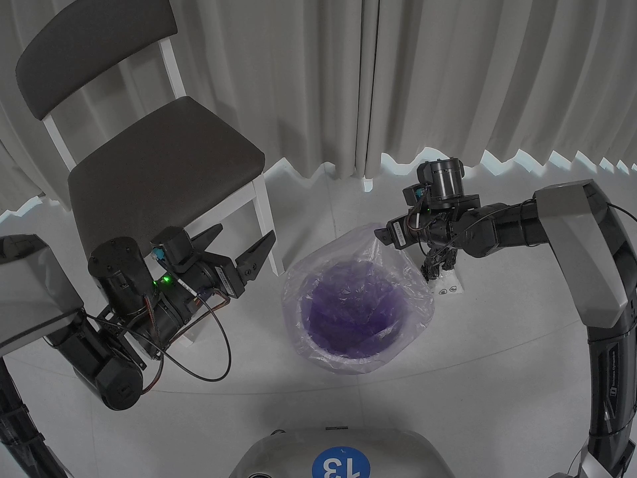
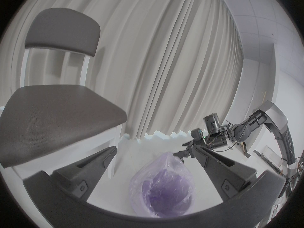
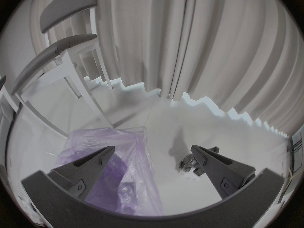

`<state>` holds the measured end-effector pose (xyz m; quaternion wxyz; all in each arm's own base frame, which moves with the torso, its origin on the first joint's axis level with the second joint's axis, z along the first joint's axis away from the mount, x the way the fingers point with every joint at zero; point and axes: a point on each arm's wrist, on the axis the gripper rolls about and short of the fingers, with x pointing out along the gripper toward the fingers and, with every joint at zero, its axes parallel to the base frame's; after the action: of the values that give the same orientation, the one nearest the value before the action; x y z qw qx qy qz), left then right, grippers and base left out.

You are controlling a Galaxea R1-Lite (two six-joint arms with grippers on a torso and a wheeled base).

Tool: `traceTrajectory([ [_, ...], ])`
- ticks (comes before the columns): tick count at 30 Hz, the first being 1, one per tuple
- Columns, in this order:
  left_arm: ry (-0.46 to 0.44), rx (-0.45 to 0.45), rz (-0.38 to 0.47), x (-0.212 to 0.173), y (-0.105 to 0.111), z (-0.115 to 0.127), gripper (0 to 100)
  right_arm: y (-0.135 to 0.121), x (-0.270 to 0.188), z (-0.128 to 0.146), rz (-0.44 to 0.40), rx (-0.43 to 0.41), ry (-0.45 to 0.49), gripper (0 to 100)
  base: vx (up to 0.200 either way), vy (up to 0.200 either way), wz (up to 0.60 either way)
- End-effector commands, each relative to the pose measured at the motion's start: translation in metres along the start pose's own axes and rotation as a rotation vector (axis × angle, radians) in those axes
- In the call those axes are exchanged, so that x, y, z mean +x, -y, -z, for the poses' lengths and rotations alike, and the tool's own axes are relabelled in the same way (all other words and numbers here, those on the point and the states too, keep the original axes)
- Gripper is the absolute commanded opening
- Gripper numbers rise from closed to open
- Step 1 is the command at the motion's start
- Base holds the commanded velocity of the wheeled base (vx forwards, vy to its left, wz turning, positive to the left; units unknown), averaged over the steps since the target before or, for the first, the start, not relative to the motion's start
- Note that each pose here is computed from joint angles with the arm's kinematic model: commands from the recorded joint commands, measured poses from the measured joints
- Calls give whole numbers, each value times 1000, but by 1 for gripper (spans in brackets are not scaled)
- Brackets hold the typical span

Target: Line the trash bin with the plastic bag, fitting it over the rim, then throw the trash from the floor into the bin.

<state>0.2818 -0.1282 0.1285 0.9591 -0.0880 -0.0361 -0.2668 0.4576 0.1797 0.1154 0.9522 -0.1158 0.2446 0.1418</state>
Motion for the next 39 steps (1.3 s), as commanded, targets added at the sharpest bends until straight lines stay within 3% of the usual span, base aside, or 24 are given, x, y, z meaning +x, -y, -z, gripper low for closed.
traceTrajectory([
  [1,-15,-2,14,-2,3,6,100,5,-32,-17,-59,109,-17,100,0,0,0],
  [5,-13,-4,37,-5,8,3,100,9,-58,-27,-73,176,-42,100,0,0,0],
  [13,44,6,103,-16,14,-19,100,17,-125,-31,-71,181,-22,100,0,0,0],
  [21,61,6,128,-16,21,-25,100,21,-186,-27,-60,179,59,100,0,0,0],
  [29,6,-5,133,-13,29,-26,100,24,-227,-8,42,177,129,100,0,0,0],
  [35,-86,-22,45,-9,36,-30,100,23,-249,19,46,173,169,100,0,0,0],
  [39,-132,-27,56,-11,42,-24,100,22,-252,38,48,145,167,100,0,0,0],
])
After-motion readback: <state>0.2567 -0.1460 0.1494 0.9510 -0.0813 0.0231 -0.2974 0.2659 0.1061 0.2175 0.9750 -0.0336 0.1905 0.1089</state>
